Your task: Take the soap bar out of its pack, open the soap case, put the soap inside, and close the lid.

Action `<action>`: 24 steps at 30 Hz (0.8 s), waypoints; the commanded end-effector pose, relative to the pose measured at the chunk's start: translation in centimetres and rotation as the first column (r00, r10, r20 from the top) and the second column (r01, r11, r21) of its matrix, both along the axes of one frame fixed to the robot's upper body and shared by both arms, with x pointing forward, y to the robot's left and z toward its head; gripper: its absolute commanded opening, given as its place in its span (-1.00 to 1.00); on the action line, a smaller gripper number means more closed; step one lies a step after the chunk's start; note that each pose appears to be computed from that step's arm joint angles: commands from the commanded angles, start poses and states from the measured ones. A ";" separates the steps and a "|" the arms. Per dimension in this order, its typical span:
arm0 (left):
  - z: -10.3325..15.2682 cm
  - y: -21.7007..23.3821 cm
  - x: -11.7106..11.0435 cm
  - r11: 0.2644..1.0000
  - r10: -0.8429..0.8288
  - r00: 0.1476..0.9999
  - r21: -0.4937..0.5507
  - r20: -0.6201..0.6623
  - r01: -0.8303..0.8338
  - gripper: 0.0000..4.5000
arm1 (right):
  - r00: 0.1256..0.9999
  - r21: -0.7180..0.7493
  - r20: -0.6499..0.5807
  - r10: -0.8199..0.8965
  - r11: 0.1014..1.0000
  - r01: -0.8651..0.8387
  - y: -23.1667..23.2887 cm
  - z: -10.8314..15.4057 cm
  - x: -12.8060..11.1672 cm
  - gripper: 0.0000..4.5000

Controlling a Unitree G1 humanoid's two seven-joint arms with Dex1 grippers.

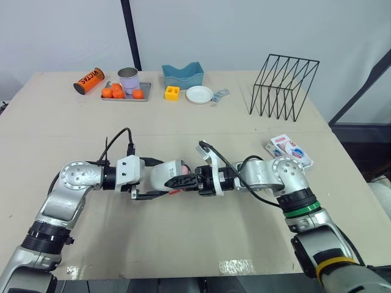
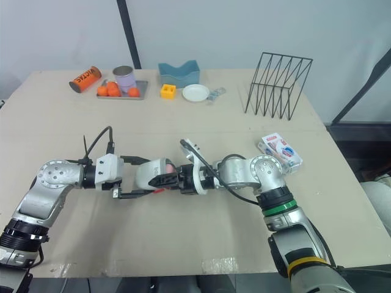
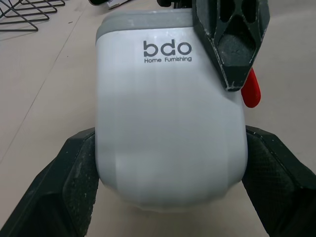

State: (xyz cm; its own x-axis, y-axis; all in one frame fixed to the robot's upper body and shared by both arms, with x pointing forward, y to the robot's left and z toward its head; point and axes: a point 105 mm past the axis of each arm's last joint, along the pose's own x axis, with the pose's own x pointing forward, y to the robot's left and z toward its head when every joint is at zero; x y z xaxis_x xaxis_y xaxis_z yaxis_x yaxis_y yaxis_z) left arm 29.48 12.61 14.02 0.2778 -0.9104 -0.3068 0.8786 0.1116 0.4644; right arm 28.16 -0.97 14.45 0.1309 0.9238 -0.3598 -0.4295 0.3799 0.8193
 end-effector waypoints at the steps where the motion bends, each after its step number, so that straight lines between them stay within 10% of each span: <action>1: 0.5 -0.2 -0.1 1.000 -0.011 1.000 -0.004 0.028 0.012 0.55 | 1.000 0.066 0.026 -0.006 0.998 0.004 0.2 1.7 0.2 -0.12; 5: 0.3 -0.1 -0.1 1.000 -0.021 1.000 -0.004 0.006 0.021 0.55 | 1.000 0.071 0.026 -0.004 0.997 0.002 0.3 1.8 0.2 -0.12; 7: 0.3 -0.1 -0.1 1.000 -0.023 1.000 -0.004 0.004 0.023 1.00 | 1.000 0.070 0.024 -0.004 0.998 0.002 0.3 1.7 0.2 -0.12; 24: -0.1 2.0 0.2 0.998 0.019 1.000 0.053 0.000 -0.019 1.00 | 0.998 0.070 0.027 -0.048 0.996 0.046 -0.5 2.1 1.0 -0.12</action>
